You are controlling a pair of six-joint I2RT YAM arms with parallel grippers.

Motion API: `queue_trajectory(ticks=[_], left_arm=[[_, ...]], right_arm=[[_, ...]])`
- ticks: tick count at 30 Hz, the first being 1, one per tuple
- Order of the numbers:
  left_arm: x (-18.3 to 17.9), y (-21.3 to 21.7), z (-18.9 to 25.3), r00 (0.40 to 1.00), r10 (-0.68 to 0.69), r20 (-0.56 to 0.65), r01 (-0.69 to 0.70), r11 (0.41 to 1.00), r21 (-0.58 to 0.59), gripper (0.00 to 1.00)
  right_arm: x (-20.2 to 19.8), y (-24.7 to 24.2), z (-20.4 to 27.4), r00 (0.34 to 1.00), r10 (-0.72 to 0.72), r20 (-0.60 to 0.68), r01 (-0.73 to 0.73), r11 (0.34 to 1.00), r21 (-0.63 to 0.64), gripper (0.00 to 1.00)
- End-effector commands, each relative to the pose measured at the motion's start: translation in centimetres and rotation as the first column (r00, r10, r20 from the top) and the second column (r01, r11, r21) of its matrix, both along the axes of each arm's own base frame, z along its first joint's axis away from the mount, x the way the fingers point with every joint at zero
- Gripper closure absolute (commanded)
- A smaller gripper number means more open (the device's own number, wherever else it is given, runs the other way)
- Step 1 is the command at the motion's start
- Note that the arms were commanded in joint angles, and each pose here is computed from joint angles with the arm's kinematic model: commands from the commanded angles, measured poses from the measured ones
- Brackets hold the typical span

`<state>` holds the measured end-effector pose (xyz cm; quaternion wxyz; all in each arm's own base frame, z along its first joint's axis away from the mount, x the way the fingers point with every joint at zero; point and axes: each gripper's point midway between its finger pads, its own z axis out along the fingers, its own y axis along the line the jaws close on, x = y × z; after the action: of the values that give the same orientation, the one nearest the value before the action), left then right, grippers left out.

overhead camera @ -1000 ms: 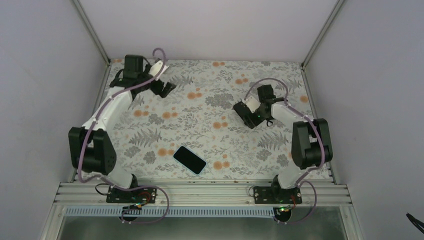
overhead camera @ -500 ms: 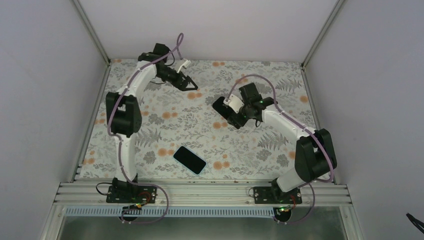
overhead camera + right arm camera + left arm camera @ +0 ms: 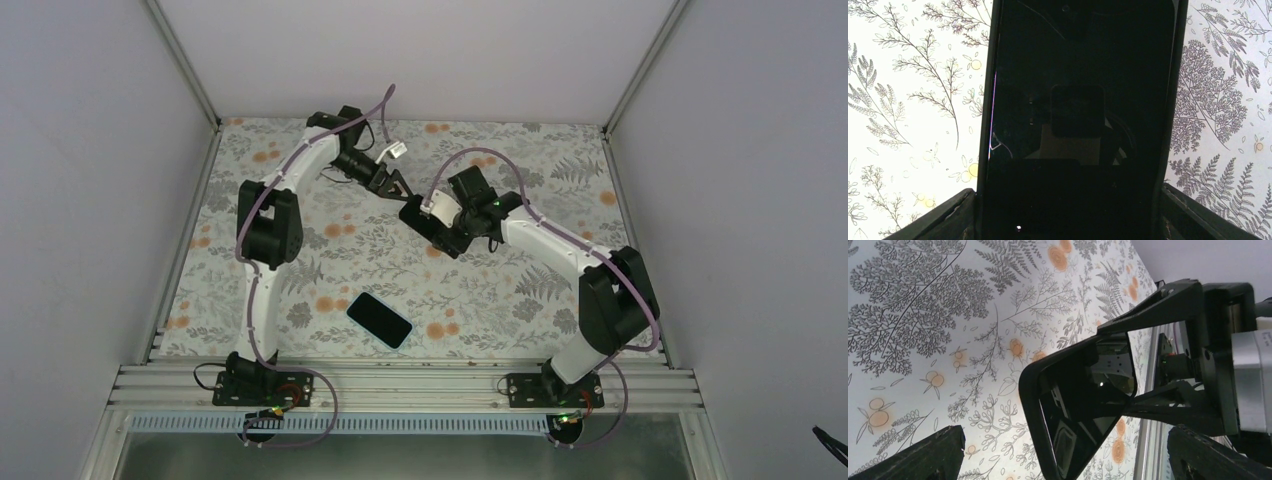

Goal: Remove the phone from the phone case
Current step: Pick up the phone at the center of the board.

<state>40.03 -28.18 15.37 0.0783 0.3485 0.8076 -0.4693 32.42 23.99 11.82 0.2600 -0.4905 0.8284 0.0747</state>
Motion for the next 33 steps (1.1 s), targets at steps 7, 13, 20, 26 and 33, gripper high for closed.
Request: queue_trajectory(ticks=[7,13,20,26,33], left_arm=[[-0.7,-0.4,-1.7,0.998,-0.04,-0.047,0.04,0.999,-0.005,0.0],[-0.9,-1.2,-1.1,0.996,-0.054,-0.071,0.051,0.998,-0.045,0.0],[-2.3,-2.3,-1.1,0.994,-0.091,-0.068,0.089,0.995,-0.034,0.0],[-2.4,-2.5,0.2,0.994,-0.097,-0.05,0.094,0.993,-0.066,0.12],[-2.7,-2.5,0.5,0.994,-0.102,-0.045,0.099,0.992,-0.074,0.31]], right_arm=[[1.4,1.7,3.7,0.994,-0.011,0.106,0.004,0.998,0.067,0.66],[1.5,2.1,3.7,0.994,-0.004,0.111,-0.003,0.998,0.059,0.66],[2.6,2.6,4.9,0.987,0.0,0.161,-0.01,0.998,0.066,0.67],[2.9,2.7,4.3,0.988,0.002,0.153,-0.01,0.998,0.055,0.68],[3.2,2.7,3.9,0.987,0.001,0.158,-0.008,0.999,0.046,0.69]])
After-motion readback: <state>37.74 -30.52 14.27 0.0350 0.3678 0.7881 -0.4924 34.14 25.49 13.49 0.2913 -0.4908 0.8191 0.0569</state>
